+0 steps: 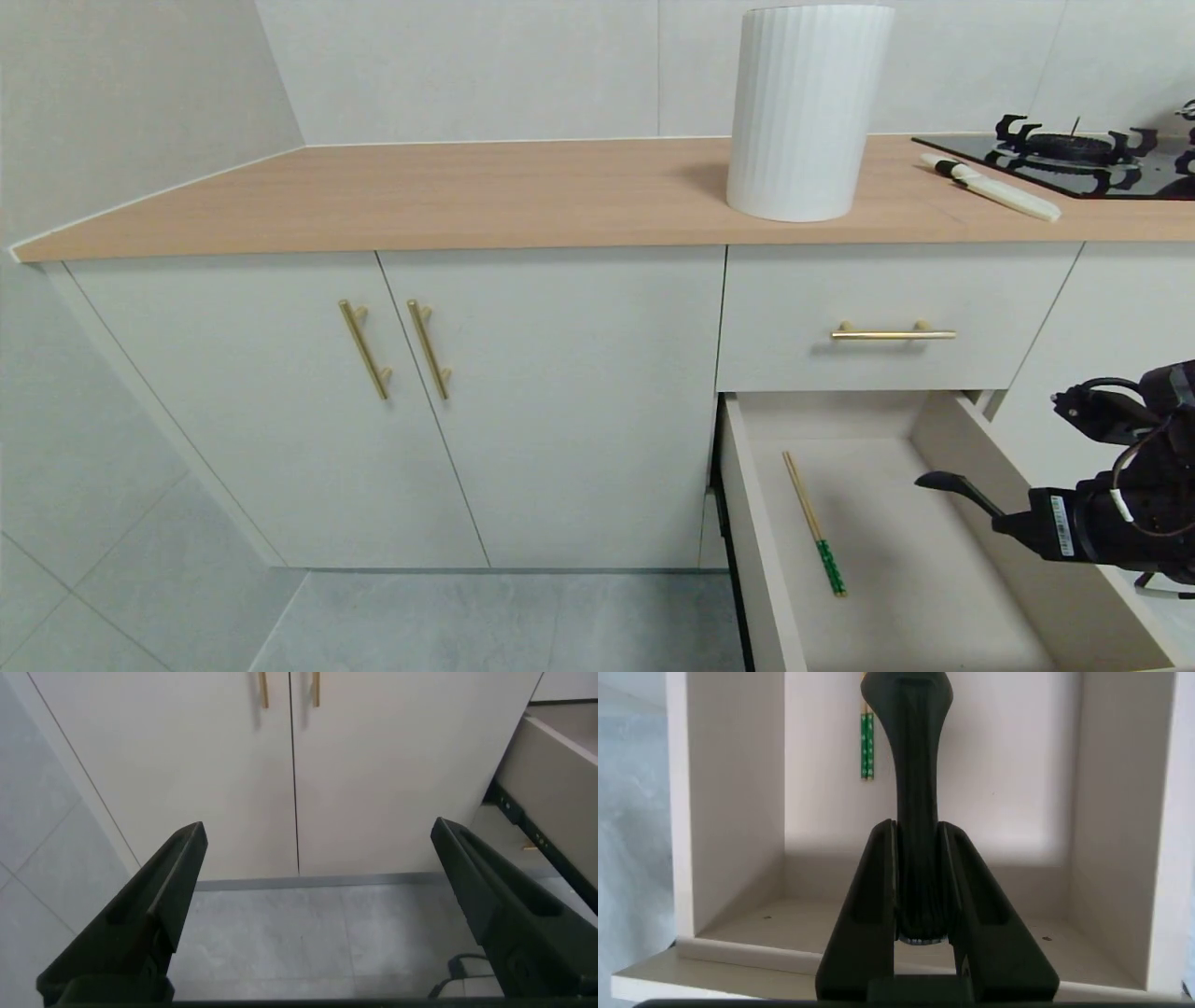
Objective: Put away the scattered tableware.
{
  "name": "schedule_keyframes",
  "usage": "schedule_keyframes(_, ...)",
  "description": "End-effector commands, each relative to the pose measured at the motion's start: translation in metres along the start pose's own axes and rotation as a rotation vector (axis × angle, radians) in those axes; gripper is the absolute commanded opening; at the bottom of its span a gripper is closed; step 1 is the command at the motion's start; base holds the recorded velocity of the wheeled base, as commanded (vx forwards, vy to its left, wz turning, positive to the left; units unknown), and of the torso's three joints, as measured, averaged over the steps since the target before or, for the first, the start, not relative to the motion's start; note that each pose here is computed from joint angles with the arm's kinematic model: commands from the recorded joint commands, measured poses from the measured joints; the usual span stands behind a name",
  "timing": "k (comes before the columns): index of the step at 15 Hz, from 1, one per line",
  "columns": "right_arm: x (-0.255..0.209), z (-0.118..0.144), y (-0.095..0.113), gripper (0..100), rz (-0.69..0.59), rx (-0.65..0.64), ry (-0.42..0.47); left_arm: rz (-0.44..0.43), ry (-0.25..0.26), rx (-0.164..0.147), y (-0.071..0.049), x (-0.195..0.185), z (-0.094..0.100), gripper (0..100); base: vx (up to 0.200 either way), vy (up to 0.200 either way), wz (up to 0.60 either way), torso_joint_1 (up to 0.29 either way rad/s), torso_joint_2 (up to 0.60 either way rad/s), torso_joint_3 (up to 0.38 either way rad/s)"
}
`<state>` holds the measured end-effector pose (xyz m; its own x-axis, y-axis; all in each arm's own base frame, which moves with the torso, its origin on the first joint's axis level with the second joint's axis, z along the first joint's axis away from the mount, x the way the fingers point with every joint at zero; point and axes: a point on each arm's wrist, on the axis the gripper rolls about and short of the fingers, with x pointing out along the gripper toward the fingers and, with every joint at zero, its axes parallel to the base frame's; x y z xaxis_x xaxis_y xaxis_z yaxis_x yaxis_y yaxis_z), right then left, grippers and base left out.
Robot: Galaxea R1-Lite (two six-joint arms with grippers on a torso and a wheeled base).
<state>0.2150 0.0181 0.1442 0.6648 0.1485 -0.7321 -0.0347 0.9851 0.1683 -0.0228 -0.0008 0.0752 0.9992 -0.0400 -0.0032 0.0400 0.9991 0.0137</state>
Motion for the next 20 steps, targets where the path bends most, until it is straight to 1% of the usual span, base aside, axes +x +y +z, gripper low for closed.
schedule_keyframes(1, 0.004, -0.001, 0.001, 0, 0.003, -0.004, 0.015, 0.002, 0.0, 0.0, 0.0, 0.0, 0.0, 100, 0.0, 0.0, 0.0, 0.0, 0.0, 0.0)
schedule_keyframes(4, 0.029, 0.003, 0.009, 0, 0.031, -0.033, 0.017, 0.002, 0.001, 0.0, 0.0, 0.0, 0.0, 100, 0.0, 0.0, 0.0, 0.0, 0.0, 0.0)
schedule_keyframes(5, 0.052, 0.01, 0.012, 0, 0.037, -0.034, -0.029, 0.0, 0.0, 0.0, 0.0, 0.0, 0.0, 100, 0.0, 0.0, 0.0, 0.0, 0.0, 0.0)
schedule_keyframes(6, 0.062, 0.015, 0.012, 0, 0.044, -0.036, -0.068, 0.0, 0.0, 0.0, 0.0, 0.0, 0.0, 100, 0.0, 0.0, 0.0, 0.0, 0.0, 0.0)
schedule_keyframes(9, 0.123, 0.017, 0.008, 0, 0.037, -0.038, -0.15, 0.0, 0.001, 0.0, 0.0, 0.0, 0.0, 100, 0.0, 0.0, 0.0, 0.0, 0.0, 0.0)
schedule_keyframes(11, 0.15, 0.011, 0.009, 0, 0.016, -0.044, -0.129, 0.0, 0.0, 0.0, 0.0, 0.0, 0.0, 100, 0.0, 0.0, 0.0, 0.0, 0.0, 0.0)
schedule_keyframes(13, 0.171, 0.0, 0.006, 0, 0.0, -0.042, -0.071, 0.0, 0.0, 0.0, 0.0, 0.0, 0.0, 100, 0.0, 0.0, 0.0, 0.0, 0.0, 0.0)
schedule_keyframes(15, 0.192, -0.012, 0.002, 0, -0.009, -0.042, -0.038, 0.0, 0.0, 0.0, 0.0, 0.0, 0.0, 100, 0.0, 0.0, 0.0, 0.0, 0.0, 0.0)
schedule_keyframes(18, 0.214, -0.024, -0.002, 0, -0.074, -0.045, -0.052, 0.0, 0.0, 0.0, 0.0, 0.0, 0.0, 100, 0.0, 0.0, 0.0, 0.0, 0.0, 0.0)
schedule_keyframes(20, 0.217, -0.028, -0.004, 0, -0.077, -0.044, -0.045, 0.002, 0.0, 0.0, 0.0, 0.0, 0.0, 100, 0.0, 0.0, 0.0, 0.0, 0.0, 0.0)
